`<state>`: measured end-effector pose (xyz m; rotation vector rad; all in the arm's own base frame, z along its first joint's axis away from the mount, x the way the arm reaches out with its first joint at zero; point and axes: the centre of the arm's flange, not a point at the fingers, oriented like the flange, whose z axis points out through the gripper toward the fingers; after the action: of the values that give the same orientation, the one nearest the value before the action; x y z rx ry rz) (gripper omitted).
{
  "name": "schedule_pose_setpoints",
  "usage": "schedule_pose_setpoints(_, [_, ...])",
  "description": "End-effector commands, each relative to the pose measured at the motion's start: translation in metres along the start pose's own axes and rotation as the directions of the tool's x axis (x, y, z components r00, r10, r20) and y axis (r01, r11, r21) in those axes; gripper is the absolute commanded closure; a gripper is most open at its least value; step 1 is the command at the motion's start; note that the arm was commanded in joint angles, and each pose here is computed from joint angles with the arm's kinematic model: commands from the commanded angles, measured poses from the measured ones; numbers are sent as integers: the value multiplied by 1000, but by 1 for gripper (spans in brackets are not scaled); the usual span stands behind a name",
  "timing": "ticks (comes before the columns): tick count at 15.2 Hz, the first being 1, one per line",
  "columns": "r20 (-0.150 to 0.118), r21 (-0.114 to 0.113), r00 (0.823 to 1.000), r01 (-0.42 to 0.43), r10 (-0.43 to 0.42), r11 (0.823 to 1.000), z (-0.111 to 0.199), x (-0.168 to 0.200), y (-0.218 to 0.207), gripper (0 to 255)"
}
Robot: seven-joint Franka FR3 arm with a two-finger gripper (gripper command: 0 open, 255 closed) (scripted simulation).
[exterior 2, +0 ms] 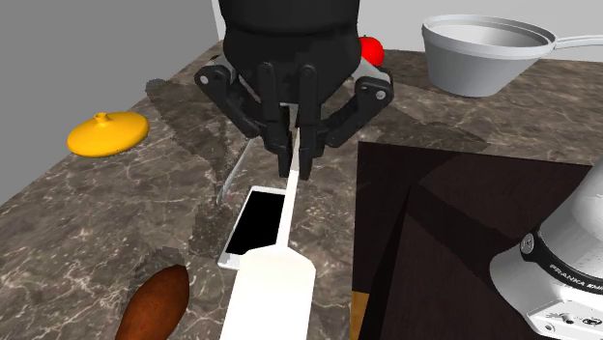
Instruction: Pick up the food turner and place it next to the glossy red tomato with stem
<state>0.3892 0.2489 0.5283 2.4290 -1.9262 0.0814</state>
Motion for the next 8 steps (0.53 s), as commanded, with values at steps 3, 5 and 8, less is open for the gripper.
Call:
schedule_pose_setpoints(3, [0, 0, 1000, 0, 0, 1000, -3, 37, 15, 255])
schedule_pose_setpoints(5, [0, 0, 1000, 0, 0, 1000, -1, 62, 25, 255])
schedule_pose_setpoints(8, [0, 0, 1000, 0, 0, 1000, 1, 99, 39, 255])
